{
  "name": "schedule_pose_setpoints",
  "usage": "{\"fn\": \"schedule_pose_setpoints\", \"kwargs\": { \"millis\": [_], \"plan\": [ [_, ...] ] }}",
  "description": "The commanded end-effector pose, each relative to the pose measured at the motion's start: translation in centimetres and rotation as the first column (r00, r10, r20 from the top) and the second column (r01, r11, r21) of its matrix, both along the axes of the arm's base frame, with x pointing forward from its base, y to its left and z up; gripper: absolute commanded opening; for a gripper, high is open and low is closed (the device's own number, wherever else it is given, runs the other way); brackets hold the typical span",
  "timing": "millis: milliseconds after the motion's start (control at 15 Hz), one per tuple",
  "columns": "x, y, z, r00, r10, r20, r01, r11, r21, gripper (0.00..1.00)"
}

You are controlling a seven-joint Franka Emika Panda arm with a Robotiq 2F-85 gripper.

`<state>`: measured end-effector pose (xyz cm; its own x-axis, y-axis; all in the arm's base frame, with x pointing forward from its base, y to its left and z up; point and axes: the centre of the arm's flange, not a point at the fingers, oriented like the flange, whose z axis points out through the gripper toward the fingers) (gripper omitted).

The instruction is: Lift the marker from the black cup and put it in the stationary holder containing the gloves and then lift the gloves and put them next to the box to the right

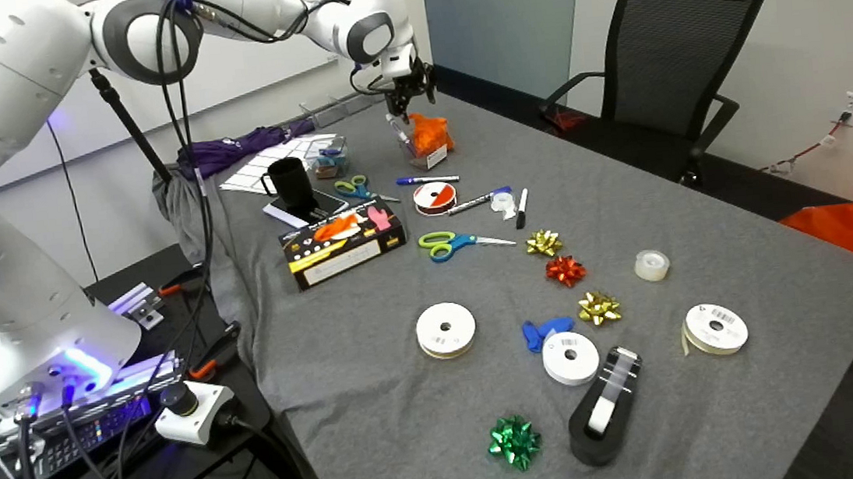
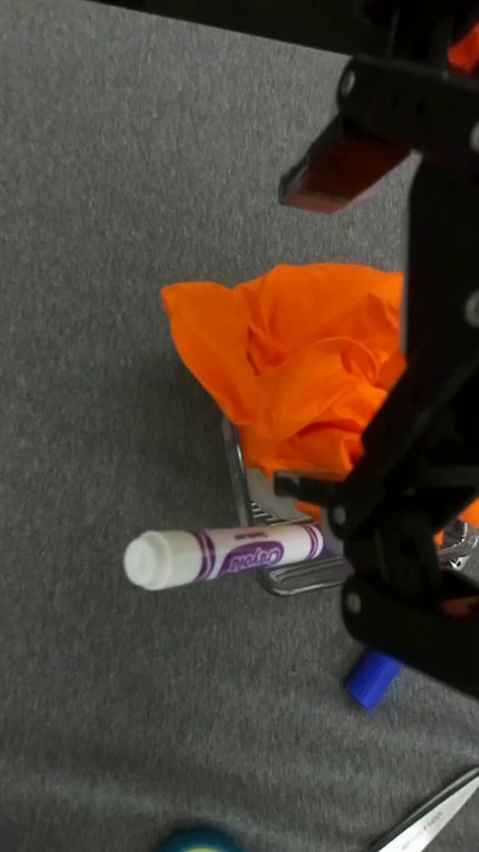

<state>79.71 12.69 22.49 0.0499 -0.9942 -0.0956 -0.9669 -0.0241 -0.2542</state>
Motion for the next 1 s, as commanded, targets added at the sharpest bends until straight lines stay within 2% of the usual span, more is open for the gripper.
{"fn": "schedule_pose_setpoints", "kwargs": {
  "millis": [0,133,733,800,933],
  "plan": [
    [2.18,0.55,-1.03,1.000,-0.029,-0.012,0.028,0.997,-0.072,0.74],
    [2.29,0.54,-1.43,0.999,-0.043,-0.017,0.042,0.994,-0.097,0.69],
    [2.51,0.53,-1.57,0.997,-0.060,-0.047,0.053,0.989,-0.135,0.06],
    [2.54,0.55,-1.54,0.997,-0.060,-0.047,0.053,0.989,-0.135,0.01],
    [2.55,0.58,-1.44,0.997,-0.062,-0.054,0.054,0.989,-0.134,0.00]
  ]
}}
